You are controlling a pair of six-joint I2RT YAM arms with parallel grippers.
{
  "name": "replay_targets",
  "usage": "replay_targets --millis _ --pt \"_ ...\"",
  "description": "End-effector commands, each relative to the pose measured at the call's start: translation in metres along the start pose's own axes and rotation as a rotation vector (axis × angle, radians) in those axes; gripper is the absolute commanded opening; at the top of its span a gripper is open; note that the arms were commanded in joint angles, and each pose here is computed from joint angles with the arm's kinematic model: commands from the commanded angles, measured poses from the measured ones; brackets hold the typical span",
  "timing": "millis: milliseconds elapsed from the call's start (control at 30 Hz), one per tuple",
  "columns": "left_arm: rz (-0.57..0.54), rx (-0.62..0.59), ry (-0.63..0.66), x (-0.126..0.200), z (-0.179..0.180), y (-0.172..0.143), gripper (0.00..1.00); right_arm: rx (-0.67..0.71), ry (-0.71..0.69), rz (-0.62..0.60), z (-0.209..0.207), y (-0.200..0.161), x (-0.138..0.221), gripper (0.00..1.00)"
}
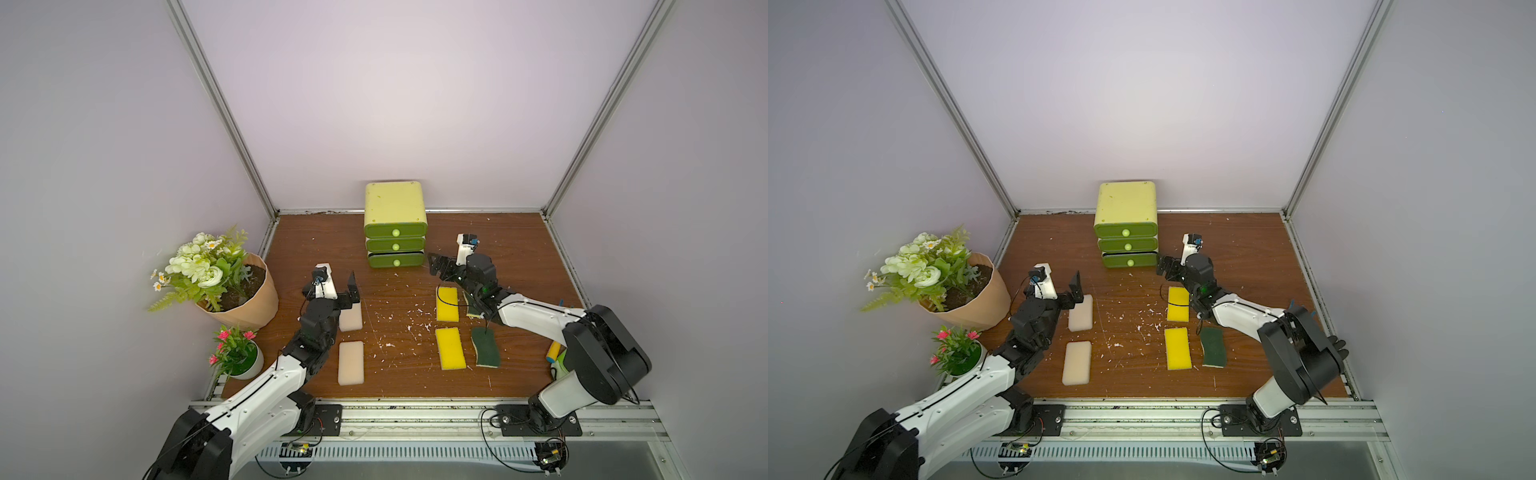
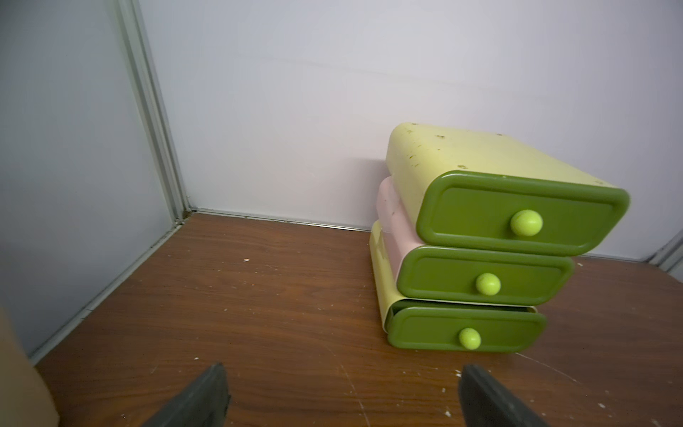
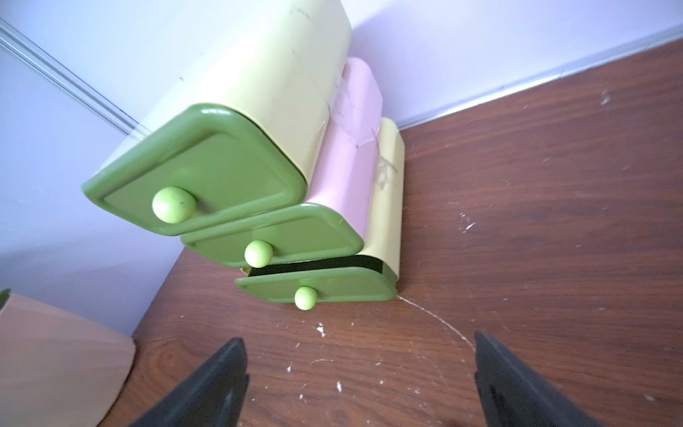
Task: Take the sponge out of the drawer
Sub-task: Close the drawer in the storage box, then reset both arms
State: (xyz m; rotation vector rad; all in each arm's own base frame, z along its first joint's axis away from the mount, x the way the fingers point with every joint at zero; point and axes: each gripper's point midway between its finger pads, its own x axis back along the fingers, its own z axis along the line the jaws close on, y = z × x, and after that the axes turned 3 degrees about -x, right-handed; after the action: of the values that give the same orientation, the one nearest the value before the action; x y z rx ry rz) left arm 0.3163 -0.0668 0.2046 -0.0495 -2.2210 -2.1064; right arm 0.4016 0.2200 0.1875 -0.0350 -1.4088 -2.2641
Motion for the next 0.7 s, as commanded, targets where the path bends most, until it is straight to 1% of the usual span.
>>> replay_targets --millis 0,133,233,367,500,667 --pt "-0.076 -0.055 0.108 0.004 0.021 0.016 0.99 0.135 -0.093 -0.104 -0.014 0.028 0.024 0.99" --pt "-0.084 -0.108 0.142 0.005 0.029 0.005 0.99 0.232 -0.187 -0.162 -0.033 0.040 0.055 0.99" --pt "-0.095 -0.136 0.160 0.007 0.033 -0.001 0.99 0.310 -0.255 -0.187 -0.050 0.041 0.076 0.99" --pt "-0.076 -0.182 0.216 0.006 0.044 -0.012 0.99 0.396 -0.352 -0.210 -0.076 0.036 0.101 0.99" --pt "-0.055 -0.205 0.254 0.005 0.053 -0.020 0.99 0.437 -0.456 -0.214 -0.105 0.029 0.119 0.99" --pt "-0.056 -0.199 0.284 0.007 0.067 -0.032 0.99 0.467 -0.554 -0.240 -0.139 0.017 0.140 0.99"
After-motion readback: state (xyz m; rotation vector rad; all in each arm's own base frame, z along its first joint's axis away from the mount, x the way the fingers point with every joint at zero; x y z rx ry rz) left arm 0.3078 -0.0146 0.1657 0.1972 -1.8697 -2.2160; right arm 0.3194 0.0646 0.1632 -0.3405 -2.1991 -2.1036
